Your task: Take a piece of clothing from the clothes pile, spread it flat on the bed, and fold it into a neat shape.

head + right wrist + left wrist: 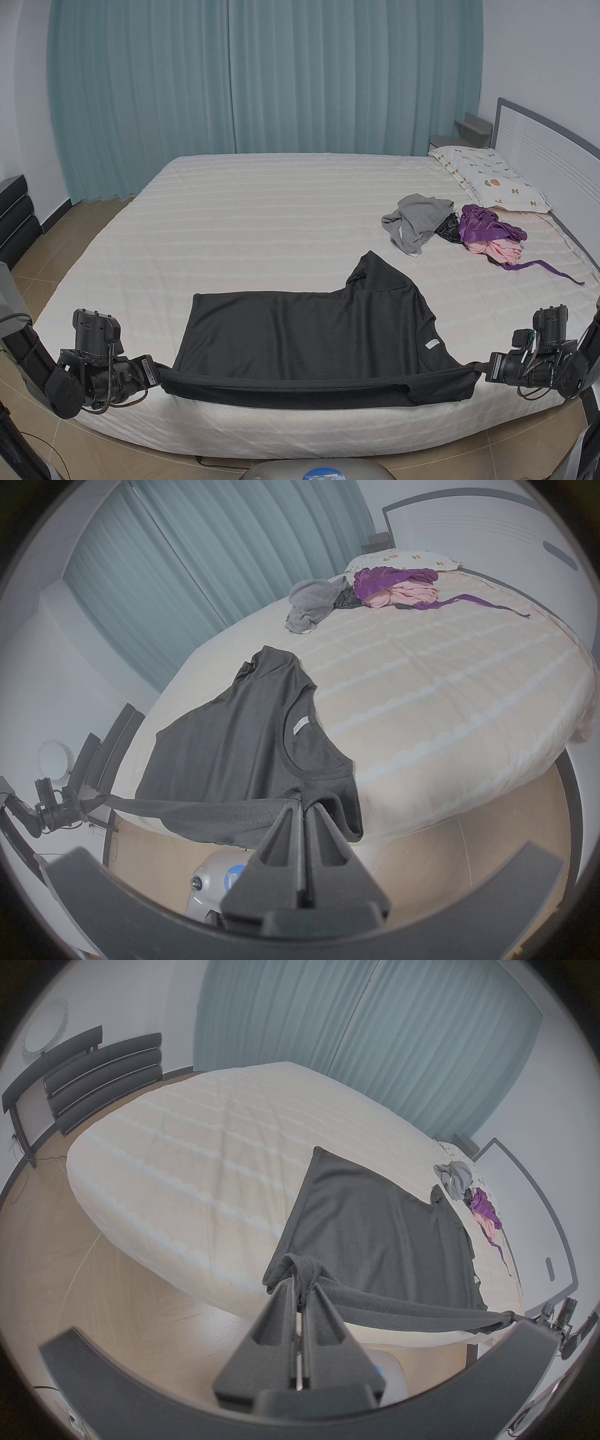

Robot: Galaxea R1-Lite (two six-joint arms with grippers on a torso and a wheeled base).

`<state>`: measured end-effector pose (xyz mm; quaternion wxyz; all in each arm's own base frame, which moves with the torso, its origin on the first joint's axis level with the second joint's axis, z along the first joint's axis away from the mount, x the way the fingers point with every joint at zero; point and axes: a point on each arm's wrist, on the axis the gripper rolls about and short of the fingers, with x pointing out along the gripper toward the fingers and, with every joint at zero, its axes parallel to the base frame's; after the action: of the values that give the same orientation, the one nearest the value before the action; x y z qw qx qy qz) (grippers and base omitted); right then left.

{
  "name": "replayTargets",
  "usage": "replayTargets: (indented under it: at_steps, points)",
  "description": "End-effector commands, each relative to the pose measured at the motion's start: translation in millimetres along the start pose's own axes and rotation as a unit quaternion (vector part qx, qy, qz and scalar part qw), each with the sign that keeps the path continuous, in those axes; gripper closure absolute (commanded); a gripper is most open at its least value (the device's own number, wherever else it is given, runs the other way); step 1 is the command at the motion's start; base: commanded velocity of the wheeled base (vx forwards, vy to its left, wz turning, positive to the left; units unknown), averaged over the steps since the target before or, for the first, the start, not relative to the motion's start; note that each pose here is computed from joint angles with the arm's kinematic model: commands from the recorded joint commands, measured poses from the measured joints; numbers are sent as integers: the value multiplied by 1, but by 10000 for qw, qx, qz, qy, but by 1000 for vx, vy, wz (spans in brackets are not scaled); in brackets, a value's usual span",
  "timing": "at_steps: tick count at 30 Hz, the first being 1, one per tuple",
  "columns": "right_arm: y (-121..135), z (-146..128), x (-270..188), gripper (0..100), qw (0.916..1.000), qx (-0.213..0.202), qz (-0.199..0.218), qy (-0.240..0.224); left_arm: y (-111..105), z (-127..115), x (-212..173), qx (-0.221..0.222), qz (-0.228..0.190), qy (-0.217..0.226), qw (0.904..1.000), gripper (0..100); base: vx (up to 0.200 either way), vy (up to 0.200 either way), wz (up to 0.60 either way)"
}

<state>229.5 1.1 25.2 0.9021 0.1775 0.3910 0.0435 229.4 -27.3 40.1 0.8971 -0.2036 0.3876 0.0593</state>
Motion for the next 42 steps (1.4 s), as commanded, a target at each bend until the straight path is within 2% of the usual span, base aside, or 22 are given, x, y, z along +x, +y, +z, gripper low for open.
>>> replayTargets:
  at_steps: [1,9,21,26,32,35,36,42]
  points:
    - [2,2,-6,100,9999,-19,36,-110,-2,4,-10,5,-79,-141,9999,100,0,0,0]
    - [2,4,0,100,9999,-29,37,-93,0,5,2,-35,20,-36,10000,100,0,0,0]
    - [5,21,33,100,9998,-132,72,-111,0,21,45,-194,145,55,9997,100,0,0,0]
    - [8,23,40,100,9997,-169,116,-104,-1,23,45,-195,109,5,9997,100,0,0,0]
    - [14,36,27,100,9984,-224,224,-471,-2,23,40,-185,85,-17,9998,100,0,0,0]
    - [14,36,27,100,9984,-224,224,-471,-2,23,40,-185,85,-17,9998,100,0,0,0]
    - [20,42,5,100,9966,-189,316,-740,-2,22,29,-180,22,-88,9998,100,0,0,0]
    - [17,41,-12,100,9961,-126,257,-839,-2,16,11,-152,-111,-68,9998,100,0,0,0]
